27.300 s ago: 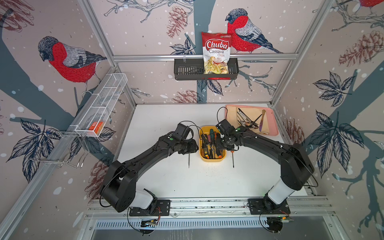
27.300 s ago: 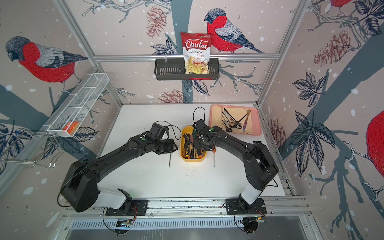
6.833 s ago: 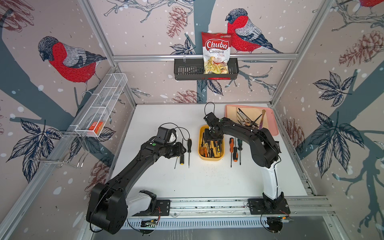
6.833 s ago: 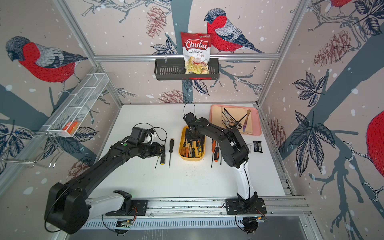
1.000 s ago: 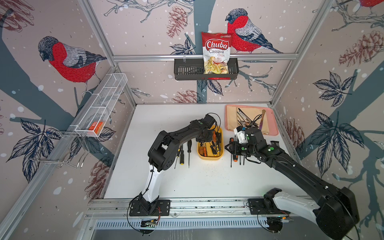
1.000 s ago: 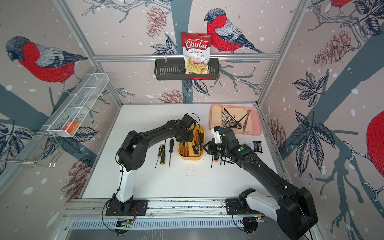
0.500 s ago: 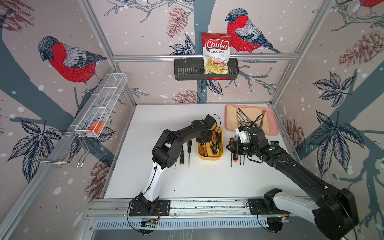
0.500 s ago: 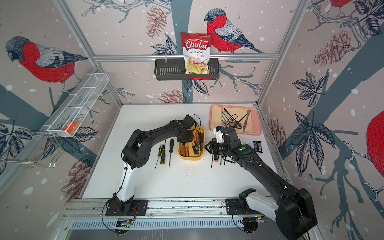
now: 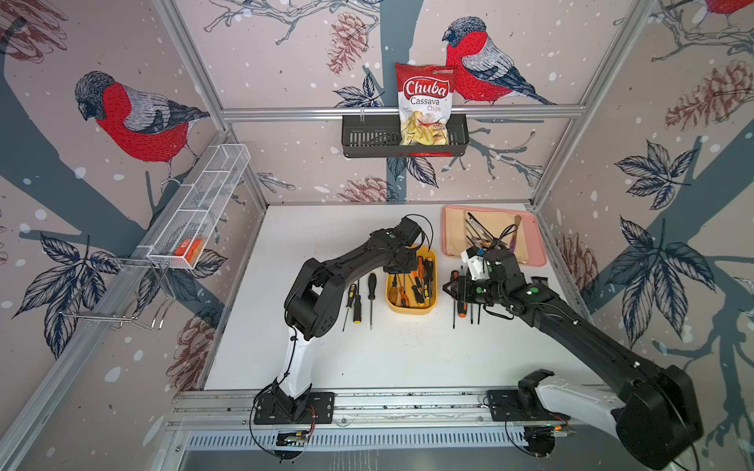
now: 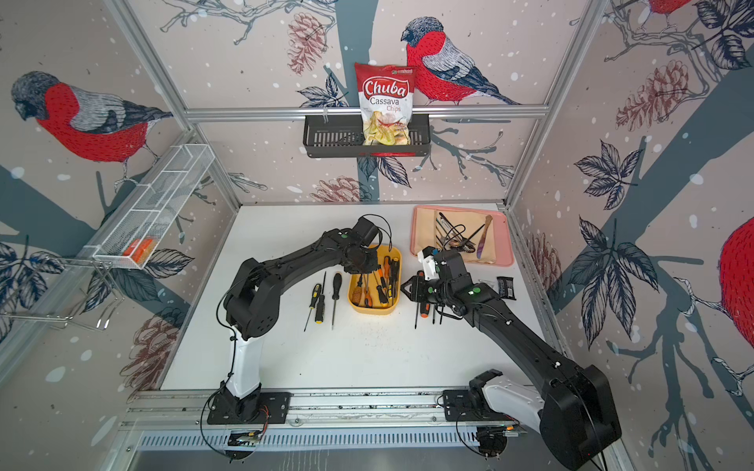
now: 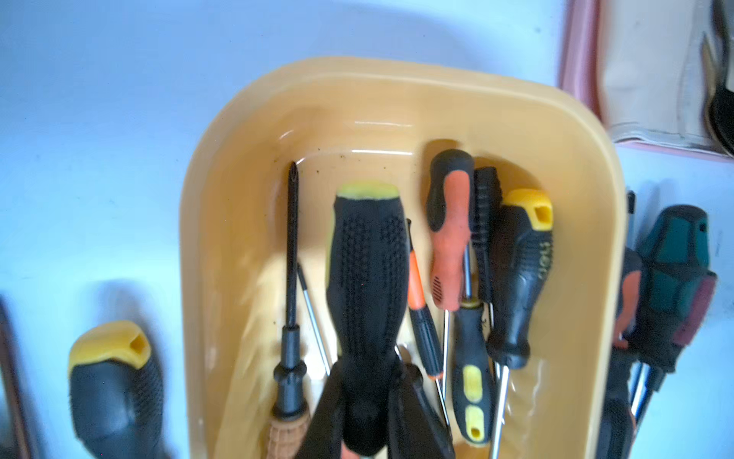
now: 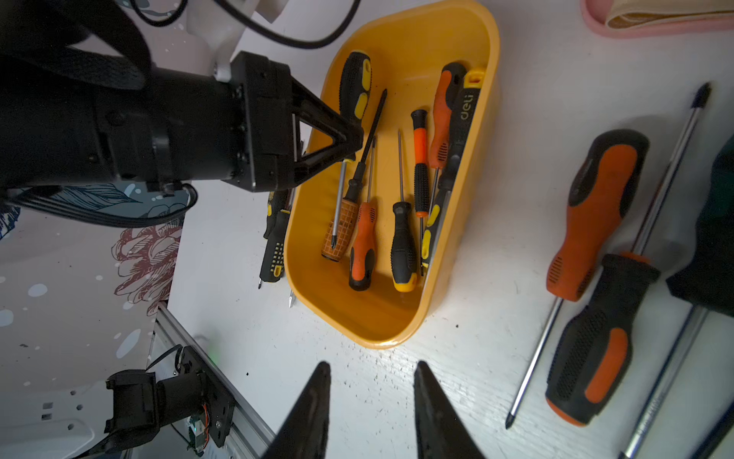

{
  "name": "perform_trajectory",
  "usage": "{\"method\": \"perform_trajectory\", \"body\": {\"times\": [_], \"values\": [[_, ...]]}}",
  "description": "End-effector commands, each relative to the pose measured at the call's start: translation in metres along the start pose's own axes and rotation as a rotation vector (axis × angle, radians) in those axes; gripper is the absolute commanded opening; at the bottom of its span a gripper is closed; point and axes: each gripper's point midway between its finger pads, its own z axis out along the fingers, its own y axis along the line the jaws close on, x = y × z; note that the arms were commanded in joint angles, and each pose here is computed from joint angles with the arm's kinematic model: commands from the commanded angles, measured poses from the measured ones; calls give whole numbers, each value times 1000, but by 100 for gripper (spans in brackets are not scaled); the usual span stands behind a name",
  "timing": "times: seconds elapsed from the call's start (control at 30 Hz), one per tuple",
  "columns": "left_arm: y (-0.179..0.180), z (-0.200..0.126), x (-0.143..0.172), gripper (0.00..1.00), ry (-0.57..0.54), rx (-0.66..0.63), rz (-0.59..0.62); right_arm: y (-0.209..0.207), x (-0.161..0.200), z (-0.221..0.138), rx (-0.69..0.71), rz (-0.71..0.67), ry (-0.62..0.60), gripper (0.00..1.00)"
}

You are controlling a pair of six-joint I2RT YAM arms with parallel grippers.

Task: Take out the screwdriver from the storage box
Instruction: Pick up the screwdriver from the storage box, then place the screwdriver at the center of the board.

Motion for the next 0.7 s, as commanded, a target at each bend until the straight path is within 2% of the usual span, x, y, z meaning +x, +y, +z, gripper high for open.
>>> {"method": "perform_trajectory", "body": {"times": [0.0,0.23,0.4,0.67], "values": [[0,-21,3,13,7,27,40,13,-9,2,-39,-2,-26,36],[24,-59,8,13,-20,45,55,37,-10,18,-65,-17,-15,36],[62,-79,18,13,-35,15,46,58,-5,40,-79,-36,16,36],[134,-92,37,13,-27,-49,6,87,4,71,-88,-65,60,35]]}}
